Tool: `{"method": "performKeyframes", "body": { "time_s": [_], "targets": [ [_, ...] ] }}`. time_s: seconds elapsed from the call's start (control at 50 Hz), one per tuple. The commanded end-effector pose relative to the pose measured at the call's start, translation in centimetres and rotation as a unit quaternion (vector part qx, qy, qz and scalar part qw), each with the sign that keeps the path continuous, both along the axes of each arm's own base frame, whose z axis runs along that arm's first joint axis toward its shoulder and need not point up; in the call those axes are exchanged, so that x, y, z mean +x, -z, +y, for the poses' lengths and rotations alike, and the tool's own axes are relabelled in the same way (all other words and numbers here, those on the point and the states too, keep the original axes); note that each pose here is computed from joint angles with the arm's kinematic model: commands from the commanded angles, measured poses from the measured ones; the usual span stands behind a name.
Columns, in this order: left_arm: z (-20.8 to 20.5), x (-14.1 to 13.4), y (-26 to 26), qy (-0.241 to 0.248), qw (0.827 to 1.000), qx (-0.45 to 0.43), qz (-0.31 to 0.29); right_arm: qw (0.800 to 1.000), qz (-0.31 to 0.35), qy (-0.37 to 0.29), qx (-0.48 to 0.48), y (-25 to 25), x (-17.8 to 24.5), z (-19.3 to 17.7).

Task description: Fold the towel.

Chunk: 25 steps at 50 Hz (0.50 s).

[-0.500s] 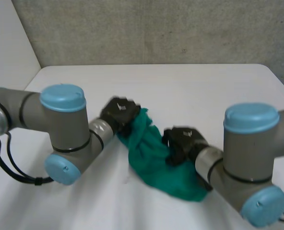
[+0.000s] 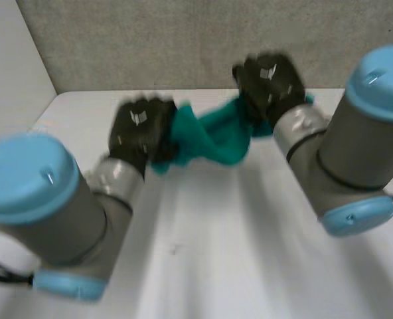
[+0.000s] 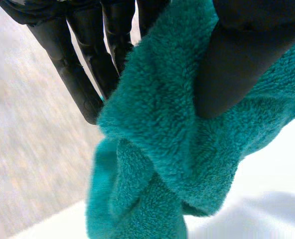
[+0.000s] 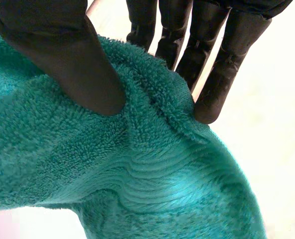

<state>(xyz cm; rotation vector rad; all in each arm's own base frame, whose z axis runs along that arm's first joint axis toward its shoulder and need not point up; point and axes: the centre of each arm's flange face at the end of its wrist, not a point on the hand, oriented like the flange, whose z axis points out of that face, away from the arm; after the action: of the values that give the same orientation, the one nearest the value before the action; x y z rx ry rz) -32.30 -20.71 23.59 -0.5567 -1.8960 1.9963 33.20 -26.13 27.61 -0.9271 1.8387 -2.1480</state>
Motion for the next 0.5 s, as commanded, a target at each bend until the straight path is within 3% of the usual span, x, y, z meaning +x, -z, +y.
{"method": "performKeyframes", "body": {
  "time_s": [0.02,0.18,0.24,0.38,0.5],
  "targets": [
    [5.6,2.0,6.6,0.025,0.988,0.114,-0.096,0.990,0.080,0.009,0.119,7.8,-0.7,0.0],
    [7.7,4.0,7.0,0.012,0.969,0.202,-0.139,0.985,0.093,0.012,0.146,9.0,-1.9,0.5],
    [7.4,4.0,5.3,0.009,0.973,0.195,-0.124,0.989,0.079,0.008,0.126,7.0,-2.1,1.1],
    [1.7,4.2,-0.6,-0.034,0.991,0.121,-0.045,0.996,0.037,-0.064,0.059,2.1,-1.9,3.2],
    [-1.6,2.7,-3.3,0.004,0.997,0.078,-0.011,0.994,0.010,-0.107,0.002,-1.6,-2.0,5.2]
  ]
}}
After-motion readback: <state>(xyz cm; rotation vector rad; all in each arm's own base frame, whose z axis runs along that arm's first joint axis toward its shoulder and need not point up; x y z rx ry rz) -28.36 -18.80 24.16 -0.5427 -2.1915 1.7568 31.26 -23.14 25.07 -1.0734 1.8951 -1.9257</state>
